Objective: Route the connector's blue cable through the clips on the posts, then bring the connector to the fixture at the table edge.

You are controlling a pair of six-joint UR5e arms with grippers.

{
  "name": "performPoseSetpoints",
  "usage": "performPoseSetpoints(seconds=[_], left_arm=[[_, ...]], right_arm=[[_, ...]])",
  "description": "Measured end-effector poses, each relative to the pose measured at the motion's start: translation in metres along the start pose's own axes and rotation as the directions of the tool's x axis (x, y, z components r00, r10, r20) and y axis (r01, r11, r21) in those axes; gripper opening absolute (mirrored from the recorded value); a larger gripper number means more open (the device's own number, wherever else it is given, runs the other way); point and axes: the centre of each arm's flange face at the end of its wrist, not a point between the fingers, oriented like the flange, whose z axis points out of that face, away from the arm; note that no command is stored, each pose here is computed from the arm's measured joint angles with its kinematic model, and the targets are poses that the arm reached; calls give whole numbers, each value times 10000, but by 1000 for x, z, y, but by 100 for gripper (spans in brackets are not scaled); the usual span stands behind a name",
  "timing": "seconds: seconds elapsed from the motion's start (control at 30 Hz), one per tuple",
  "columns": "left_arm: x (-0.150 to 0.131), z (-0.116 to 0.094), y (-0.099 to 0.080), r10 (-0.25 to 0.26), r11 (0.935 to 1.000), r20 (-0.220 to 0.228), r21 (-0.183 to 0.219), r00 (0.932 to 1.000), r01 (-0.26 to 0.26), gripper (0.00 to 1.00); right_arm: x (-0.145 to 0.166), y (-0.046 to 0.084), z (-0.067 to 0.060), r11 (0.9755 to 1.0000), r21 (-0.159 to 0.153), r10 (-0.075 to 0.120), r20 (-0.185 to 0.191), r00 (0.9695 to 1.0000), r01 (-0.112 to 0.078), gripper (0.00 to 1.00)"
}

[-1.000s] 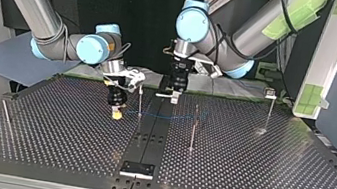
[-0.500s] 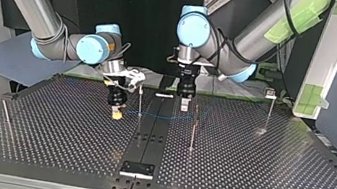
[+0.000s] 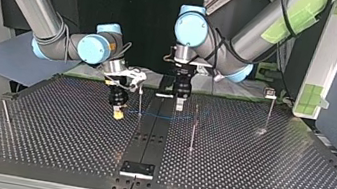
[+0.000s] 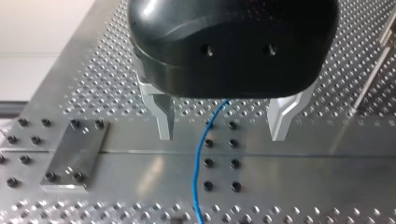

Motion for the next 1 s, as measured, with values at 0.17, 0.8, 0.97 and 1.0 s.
performPoseSetpoints(seconds=[0.17,0.8,0.97,1.0], left_arm=[[3,14,1,16,9988,-68,-496,10000,-19,100],[-2,31,-6,-101,9978,150,-650,9998,110,100],[6,41,-10,-146,9967,109,-798,9998,154,100],[6,43,-10,-167,9962,150,-847,9997,179,100]], right_arm=[[-1,0,0,10000,-1,1,50,10000,-1,0],[-1,-1,-1,10000,2,-57,65,10000,57,0],[-1,-1,-1,10000,6,-57,86,9999,57,0],[-1,-1,-1,10000,7,-60,92,9999,60,0]])
